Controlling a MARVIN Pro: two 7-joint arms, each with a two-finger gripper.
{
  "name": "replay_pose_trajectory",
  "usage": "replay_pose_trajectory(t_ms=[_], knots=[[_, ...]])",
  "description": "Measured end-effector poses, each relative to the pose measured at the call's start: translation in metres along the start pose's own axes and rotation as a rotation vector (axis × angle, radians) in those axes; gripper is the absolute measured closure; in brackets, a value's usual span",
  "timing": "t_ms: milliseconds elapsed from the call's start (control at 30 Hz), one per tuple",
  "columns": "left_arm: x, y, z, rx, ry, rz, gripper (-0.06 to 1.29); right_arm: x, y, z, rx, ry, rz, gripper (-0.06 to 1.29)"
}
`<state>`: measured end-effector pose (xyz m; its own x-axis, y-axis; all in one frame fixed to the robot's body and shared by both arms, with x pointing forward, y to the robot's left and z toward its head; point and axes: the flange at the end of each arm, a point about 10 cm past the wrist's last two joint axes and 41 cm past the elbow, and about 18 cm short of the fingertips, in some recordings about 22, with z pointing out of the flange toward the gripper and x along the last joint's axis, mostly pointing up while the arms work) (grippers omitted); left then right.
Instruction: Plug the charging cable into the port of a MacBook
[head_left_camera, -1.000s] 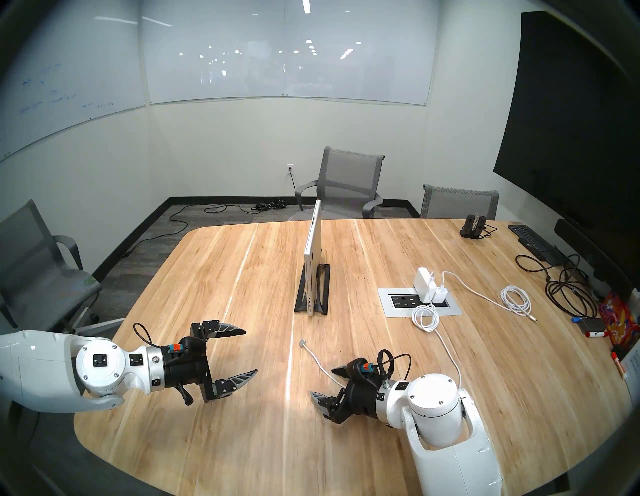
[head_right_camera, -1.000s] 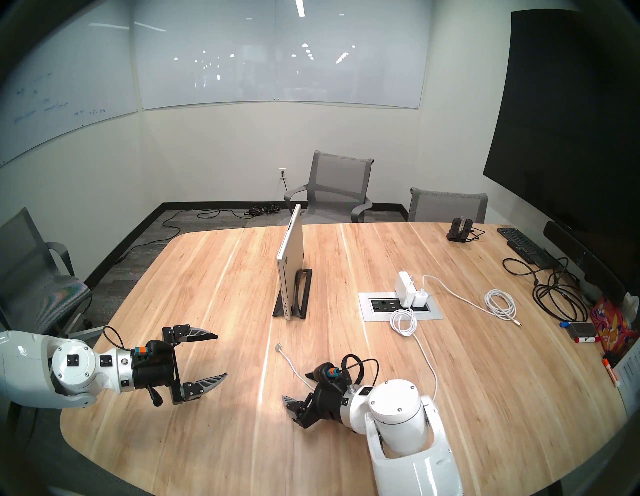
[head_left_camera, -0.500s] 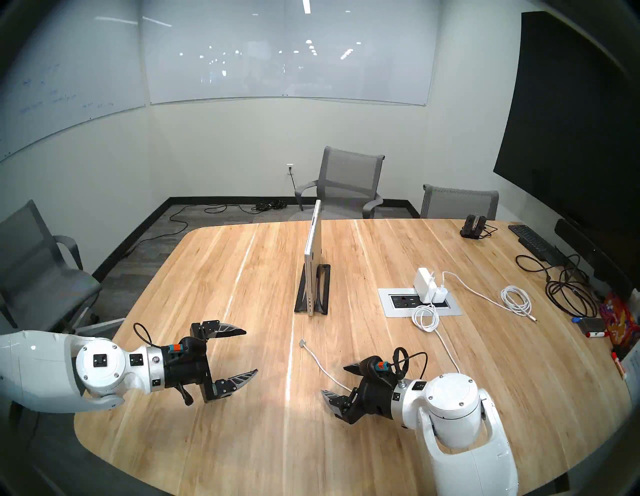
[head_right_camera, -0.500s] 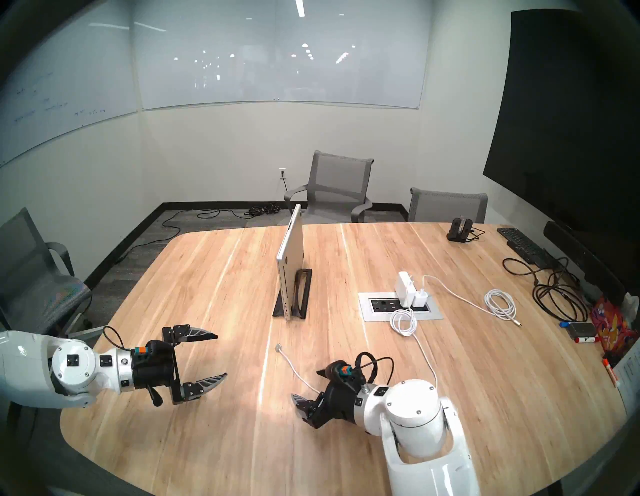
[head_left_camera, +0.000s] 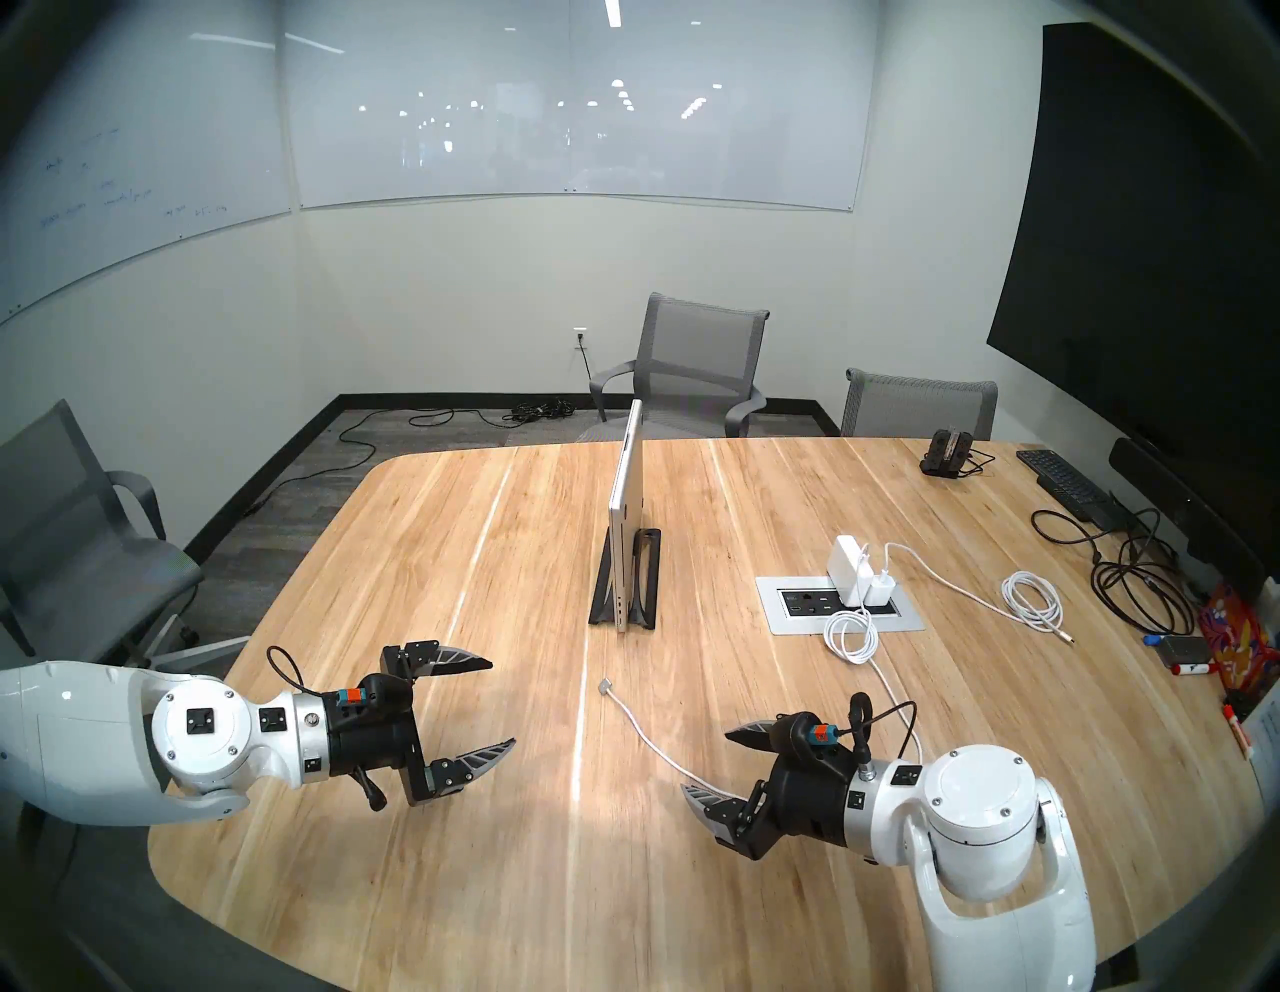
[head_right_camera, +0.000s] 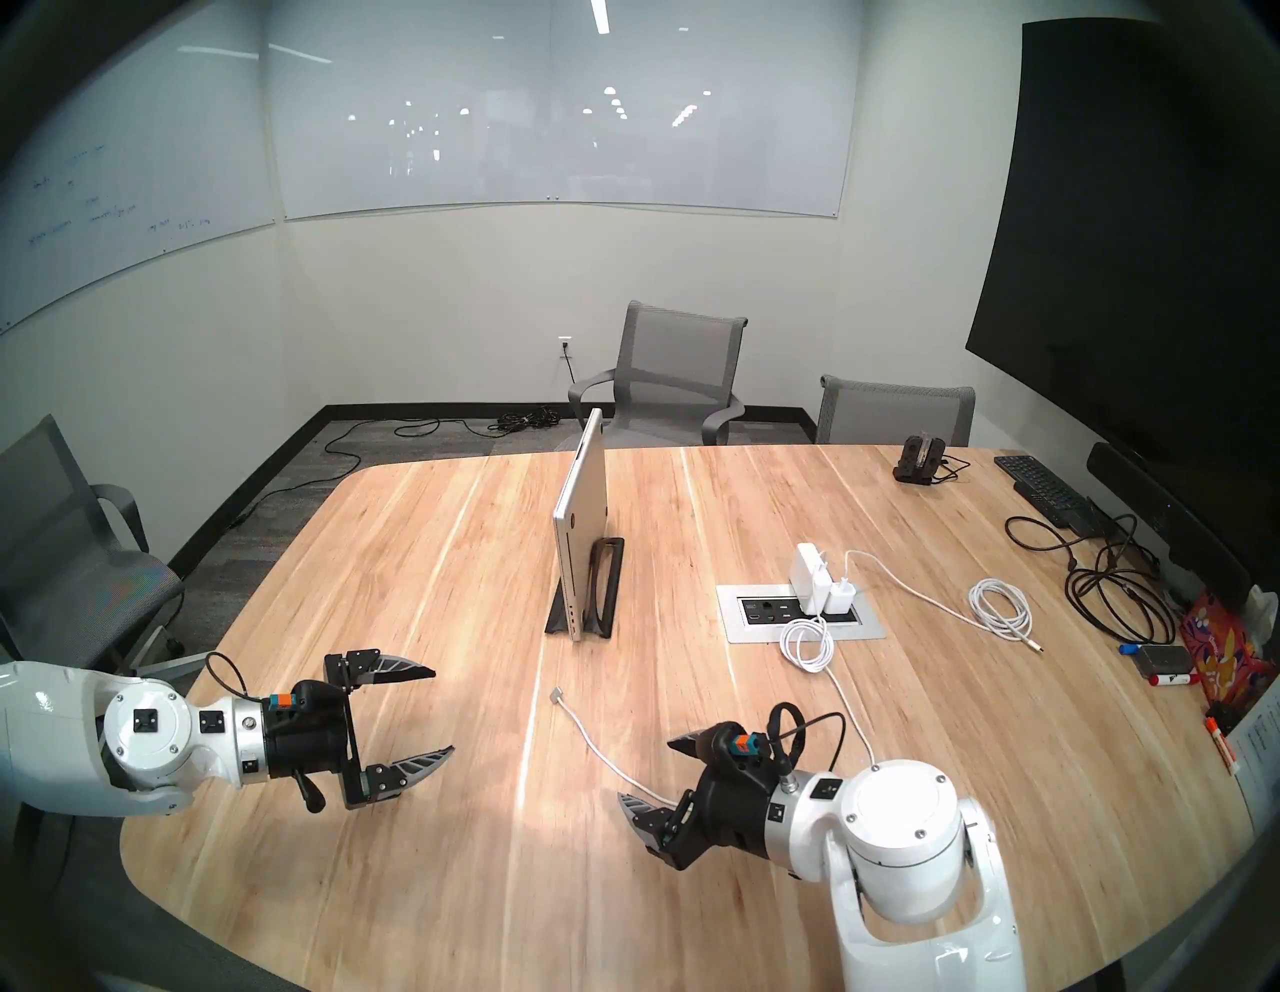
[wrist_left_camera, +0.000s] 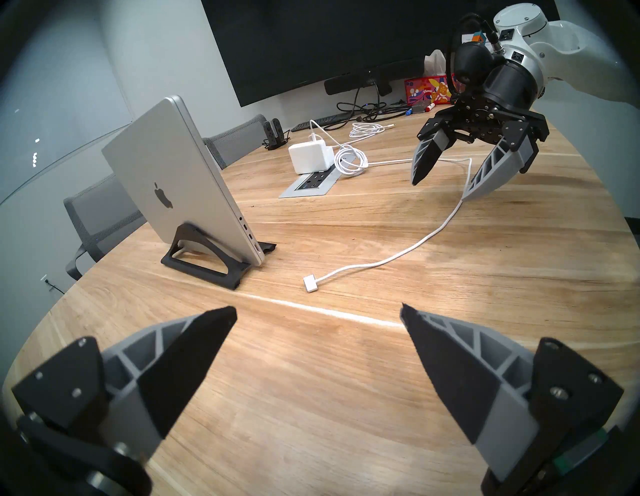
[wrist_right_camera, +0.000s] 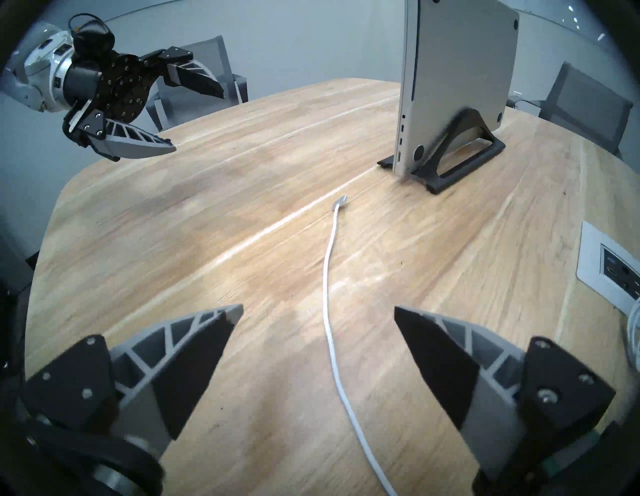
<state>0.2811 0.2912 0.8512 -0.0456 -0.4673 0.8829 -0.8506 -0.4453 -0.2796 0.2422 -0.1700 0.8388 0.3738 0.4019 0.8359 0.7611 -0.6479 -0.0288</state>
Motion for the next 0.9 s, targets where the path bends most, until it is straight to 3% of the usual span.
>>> replay_pose_trajectory(t_ms=[900], knots=[[0.000,0.000,0.000,0.000,0.000,0.000,-0.03,-0.016,0.004,-0.074,-0.043,-0.025,-0.006,0.06]])
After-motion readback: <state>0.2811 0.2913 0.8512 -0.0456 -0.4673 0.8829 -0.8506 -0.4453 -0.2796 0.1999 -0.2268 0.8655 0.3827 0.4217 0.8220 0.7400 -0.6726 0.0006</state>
